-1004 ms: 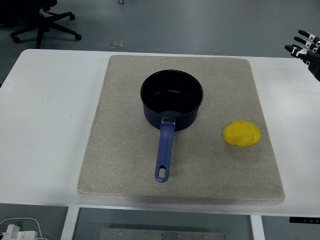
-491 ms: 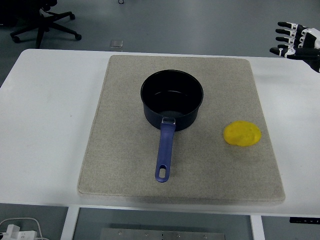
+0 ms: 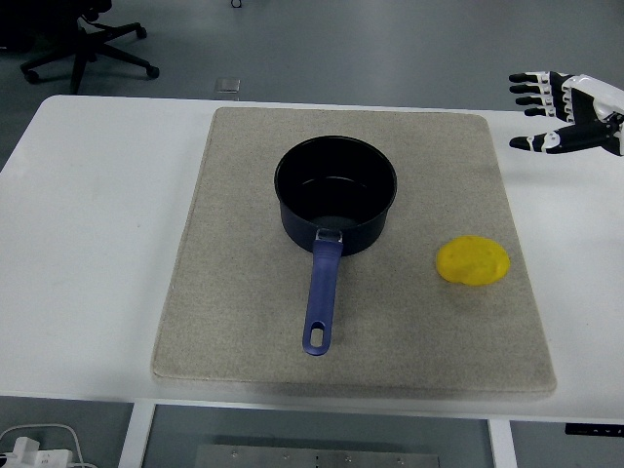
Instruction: Put the potato in the blue pot
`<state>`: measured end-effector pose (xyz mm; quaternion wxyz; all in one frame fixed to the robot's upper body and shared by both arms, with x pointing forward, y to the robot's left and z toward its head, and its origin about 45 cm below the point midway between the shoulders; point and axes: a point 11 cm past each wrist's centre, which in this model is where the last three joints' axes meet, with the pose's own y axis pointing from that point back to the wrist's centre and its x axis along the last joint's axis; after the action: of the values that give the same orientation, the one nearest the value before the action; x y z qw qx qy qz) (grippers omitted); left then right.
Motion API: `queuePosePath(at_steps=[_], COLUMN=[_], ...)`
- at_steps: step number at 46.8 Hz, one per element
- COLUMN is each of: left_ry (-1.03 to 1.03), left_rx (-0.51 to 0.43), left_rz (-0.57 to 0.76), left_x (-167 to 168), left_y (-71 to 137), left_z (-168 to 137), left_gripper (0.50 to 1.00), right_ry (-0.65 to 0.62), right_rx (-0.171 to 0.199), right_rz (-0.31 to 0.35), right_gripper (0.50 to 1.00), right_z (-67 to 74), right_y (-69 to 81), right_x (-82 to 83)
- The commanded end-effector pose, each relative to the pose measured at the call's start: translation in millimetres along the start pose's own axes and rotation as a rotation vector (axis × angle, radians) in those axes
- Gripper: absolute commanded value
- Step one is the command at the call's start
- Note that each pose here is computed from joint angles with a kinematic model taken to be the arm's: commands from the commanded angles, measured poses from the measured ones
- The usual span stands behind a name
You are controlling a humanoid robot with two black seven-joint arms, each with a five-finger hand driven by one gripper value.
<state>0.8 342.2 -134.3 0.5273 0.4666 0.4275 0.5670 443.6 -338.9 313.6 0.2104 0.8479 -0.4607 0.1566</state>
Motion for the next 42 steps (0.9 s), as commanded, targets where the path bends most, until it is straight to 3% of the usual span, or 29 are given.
queuePosePath(at_steps=[1, 8, 14, 17, 24, 42], left_ry=[0.0, 0.001, 0.001, 0.001, 0.0, 0.0], left_rx=[0.0, 0.0, 0.0, 0.0, 0.0, 0.0], left_rz=[0.0, 0.0, 0.0, 0.0, 0.0, 0.0], left_x=[0.0, 0.0, 0.0, 0.0, 0.0, 0.0], left_y=[0.0, 0.0, 0.0, 0.0, 0.0, 0.0], left_z=[-0.1, 0.0, 0.0, 0.0, -0.1, -0.1], left_gripper=[0.994, 0.994, 0.994, 0.994, 0.994, 0.994], right_ry=[0.05, 0.121, 0.195, 0.245, 0.327, 0.42], right_rx=[-0.013, -0.046, -0.045, -0.057, -0.045, -0.075], right_rz=[-0.037, -0.097, -0.157, -0.199, -0.29, -0.38], right_gripper=[0.928, 0.928, 0.928, 0.928, 0.928, 0.928], right_z=[1.5, 8.2, 12.8, 18.9, 24.8, 39.4], right_y=[6.4, 16.9, 25.6, 31.0, 40.8, 42.0], right_x=[-6.4, -13.7, -19.5, -26.5, -43.3, -64.7])
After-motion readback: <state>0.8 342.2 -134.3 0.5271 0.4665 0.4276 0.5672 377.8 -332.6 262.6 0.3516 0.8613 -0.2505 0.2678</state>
